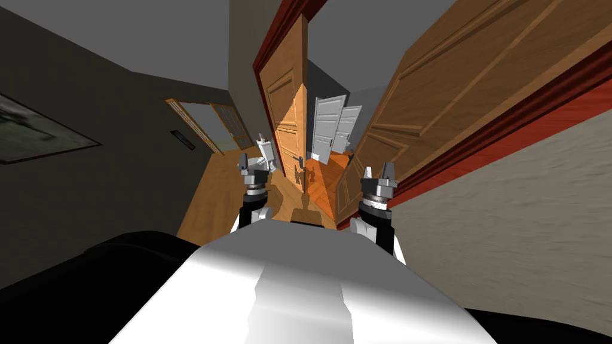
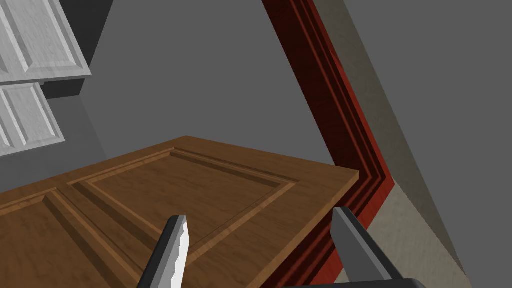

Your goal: Push the door open

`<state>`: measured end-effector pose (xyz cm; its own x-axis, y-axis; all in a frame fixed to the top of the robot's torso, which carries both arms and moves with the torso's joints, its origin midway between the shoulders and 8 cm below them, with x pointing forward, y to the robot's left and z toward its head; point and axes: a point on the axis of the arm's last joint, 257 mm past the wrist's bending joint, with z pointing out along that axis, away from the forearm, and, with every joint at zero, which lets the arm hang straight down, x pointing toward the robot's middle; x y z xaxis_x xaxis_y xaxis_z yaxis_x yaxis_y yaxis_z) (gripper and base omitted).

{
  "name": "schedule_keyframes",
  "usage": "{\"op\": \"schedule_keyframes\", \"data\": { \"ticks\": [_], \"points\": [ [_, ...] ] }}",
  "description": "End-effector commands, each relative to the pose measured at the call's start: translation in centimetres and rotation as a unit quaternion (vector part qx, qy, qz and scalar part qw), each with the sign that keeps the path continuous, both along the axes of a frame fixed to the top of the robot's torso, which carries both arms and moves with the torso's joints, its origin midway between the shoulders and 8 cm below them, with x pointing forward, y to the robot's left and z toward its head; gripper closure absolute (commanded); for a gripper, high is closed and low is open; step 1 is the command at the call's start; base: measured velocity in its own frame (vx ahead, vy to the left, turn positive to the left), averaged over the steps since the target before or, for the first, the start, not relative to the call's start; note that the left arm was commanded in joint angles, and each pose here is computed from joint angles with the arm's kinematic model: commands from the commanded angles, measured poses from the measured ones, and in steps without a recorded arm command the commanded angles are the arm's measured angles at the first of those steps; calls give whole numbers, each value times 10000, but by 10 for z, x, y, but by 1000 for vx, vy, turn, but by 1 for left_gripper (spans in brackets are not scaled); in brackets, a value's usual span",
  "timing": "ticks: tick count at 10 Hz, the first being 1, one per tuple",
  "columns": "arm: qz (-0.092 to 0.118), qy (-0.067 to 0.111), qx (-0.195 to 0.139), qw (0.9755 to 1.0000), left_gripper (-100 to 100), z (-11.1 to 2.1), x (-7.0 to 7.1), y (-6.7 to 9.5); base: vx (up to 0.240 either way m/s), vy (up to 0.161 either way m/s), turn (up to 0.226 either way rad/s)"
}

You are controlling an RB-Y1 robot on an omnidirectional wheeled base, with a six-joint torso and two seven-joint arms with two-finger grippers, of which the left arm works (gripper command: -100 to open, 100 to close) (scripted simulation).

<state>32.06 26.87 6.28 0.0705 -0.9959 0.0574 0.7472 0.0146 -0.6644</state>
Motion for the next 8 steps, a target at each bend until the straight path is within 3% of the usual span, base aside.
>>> {"op": "schedule_keyframes", "data": {
  "ticks": [1,8],
  "points": [
    [-87,137,12,9999,-100,-11,10,-5,162,80,-103],
    [-387,665,47,9970,-100,-53,47,-23,55,102,-67]
  ]
}}
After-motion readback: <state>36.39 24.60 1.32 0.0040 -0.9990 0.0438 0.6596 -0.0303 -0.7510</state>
